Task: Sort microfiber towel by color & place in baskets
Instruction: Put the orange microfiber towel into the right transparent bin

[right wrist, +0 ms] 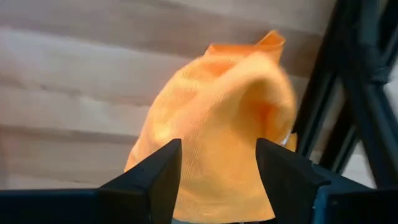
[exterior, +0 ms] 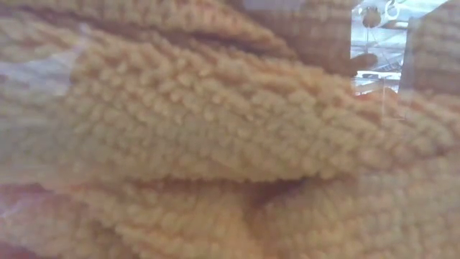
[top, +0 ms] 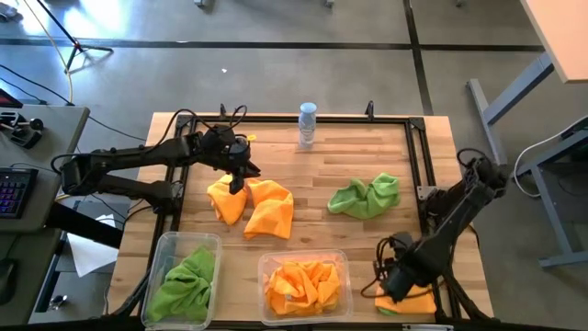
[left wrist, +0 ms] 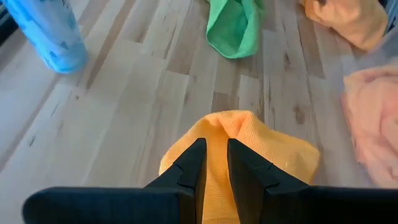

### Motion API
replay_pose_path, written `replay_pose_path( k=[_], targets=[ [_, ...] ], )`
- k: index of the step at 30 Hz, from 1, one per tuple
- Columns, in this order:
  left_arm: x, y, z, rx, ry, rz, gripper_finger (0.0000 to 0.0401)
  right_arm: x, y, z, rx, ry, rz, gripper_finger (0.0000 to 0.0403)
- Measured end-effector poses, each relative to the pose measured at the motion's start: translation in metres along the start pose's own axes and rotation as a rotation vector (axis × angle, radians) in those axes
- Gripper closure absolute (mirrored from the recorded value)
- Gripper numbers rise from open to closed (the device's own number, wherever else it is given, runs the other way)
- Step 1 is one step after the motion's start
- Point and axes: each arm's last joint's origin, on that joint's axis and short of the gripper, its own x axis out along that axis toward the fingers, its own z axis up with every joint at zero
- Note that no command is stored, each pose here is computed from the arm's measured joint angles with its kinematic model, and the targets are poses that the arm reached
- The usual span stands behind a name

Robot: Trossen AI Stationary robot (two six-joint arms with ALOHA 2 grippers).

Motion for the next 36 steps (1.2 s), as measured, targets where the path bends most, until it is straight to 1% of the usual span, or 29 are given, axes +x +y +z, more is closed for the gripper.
replay_pose_path(
  k=[6, 8, 10, 12, 14, 16, 18, 19, 20, 23, 26, 29, 32, 34, 36],
  targets=[
    [0.0, 0.0, 0.0, -0.048, -0.001, 0.0, 0.0351, 0.028, 0.007, -0.02, -0.046, -0.062, -0.03, 0.02],
    [0.0, 0.0, 0.0, -0.05, -0.001, 0.0, 0.0351, 0.035, 0.011, -0.024, -0.068, -0.084, -0.016, 0.0208],
    [0.0, 0.0, 0.0, -0.076, -0.001, 0.0, 0.0351, 0.041, 0.013, -0.027, -0.082, -0.091, -0.017, 0.0223],
    [0.0, 0.0, 0.0, -0.098, -0.004, 0.0, 0.0351, 0.045, 0.014, -0.028, -0.085, -0.097, -0.035, 0.0246],
    [0.0, 0.0, 0.002, -0.103, -0.015, 0.0, 0.0351, 0.048, 0.014, -0.029, -0.087, -0.116, -0.036, 0.0278],
    [0.0, 0.0, 0.002, -0.106, -0.025, 0.0, 0.0351, 0.048, 0.014, -0.028, -0.091, -0.137, -0.033, 0.0321],
    [0.0, 0.0, 0.003, -0.117, -0.027, -0.001, 0.0351, 0.047, 0.013, -0.028, -0.113, -0.162, -0.019, 0.0372],
    [0.0, 0.0, 0.003, -0.12, -0.028, -0.001, 0.0351, 0.045, 0.012, -0.027, -0.118, -0.171, -0.013, 0.0386],
    [0.0, 0.0, 0.003, -0.125, -0.028, -0.001, 0.0351, 0.042, 0.01, -0.025, -0.12, -0.183, -0.005, 0.0392],
    [0.0, 0.0, 0.003, -0.125, -0.028, -0.001, 0.0351, 0.024, 0.003, -0.021, -0.112, -0.21, 0.003, 0.0386],
    [0.0, 0.0, 0.003, -0.137, -0.029, -0.001, 0.0351, -0.004, -0.005, -0.016, -0.116, -0.278, 0.036, 0.0399],
    [0.0, 0.0, 0.003, -0.143, -0.029, -0.001, 0.0351, -0.039, -0.013, -0.011, -0.122, -0.348, 0.094, 0.0398],
    [0.0, 0.0, 0.003, -0.143, -0.029, -0.003, 0.0351, -0.066, -0.015, -0.008, -0.16, -0.396, 0.273, 0.04],
    [0.0, 0.0, 0.003, -0.143, -0.029, -0.005, 0.0351, -0.08, -0.018, -0.004, -0.143, -0.461, 0.375, 0.04],
    [0.0, 0.0, 0.003, -0.143, -0.03, -0.006, 0.0351, -0.091, -0.02, 0.0, -0.151, -0.536, 0.477, 0.0401]
  ],
)
